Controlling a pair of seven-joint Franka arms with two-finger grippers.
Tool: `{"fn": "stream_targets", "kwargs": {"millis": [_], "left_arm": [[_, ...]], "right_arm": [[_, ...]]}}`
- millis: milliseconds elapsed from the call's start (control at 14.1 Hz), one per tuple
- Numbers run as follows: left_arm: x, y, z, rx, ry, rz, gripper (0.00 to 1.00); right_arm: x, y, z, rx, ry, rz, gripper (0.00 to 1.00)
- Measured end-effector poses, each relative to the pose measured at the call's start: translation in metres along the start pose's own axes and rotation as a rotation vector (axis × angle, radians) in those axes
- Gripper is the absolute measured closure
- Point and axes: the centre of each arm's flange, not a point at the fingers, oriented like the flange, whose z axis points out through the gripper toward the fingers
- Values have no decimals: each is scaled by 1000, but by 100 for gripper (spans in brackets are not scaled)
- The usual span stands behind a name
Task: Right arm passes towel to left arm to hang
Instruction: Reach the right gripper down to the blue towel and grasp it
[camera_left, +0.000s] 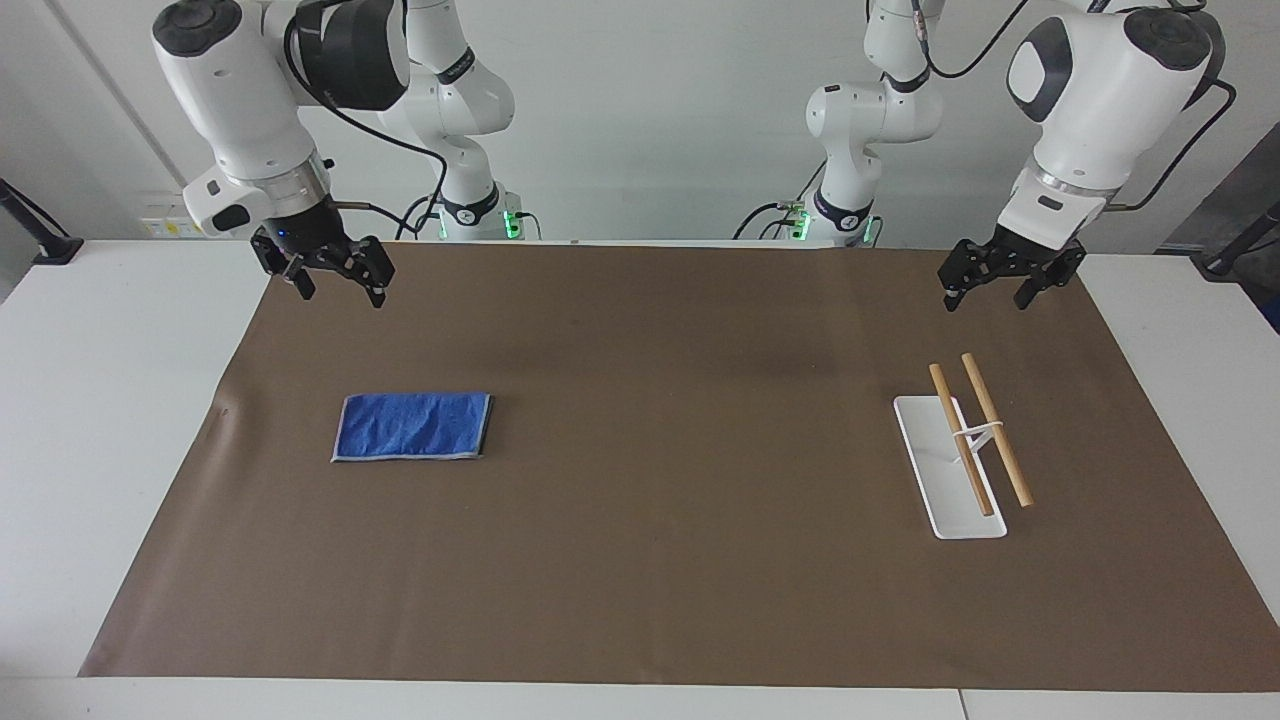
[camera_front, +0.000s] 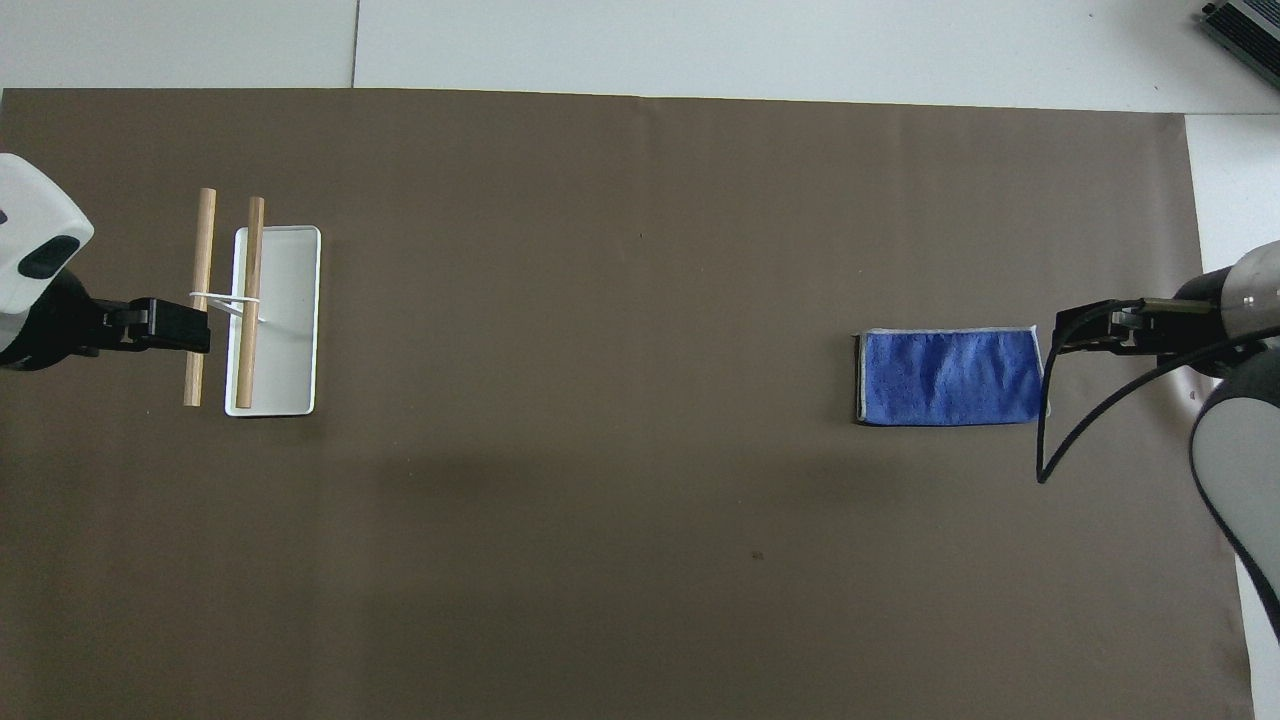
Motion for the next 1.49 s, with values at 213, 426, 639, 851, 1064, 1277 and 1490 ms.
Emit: {"fn": "stream_targets", "kwargs": {"millis": [213,426,639,851,1064,1277,1490], "left_arm": [[0,0,0,0,0,0,0],[0,0,0,0,0,0,0],[0,0,0,0,0,0,0],[0,0,0,0,0,0,0],[0,0,0,0,0,0,0],[0,0,0,0,0,0,0],[0,0,0,0,0,0,0]], "right_arm": [[1,-5,57,11,27,-37,0],[7,-8,110,33,18,-122,0],[13,-7,159,38,25,-197,0],[12,-3,204,45,52,-234,0],[11,16,232,63,47,-241,0],[8,24,250,77,47,-241,0],[3,24,259,76,41,-241,0]]}}
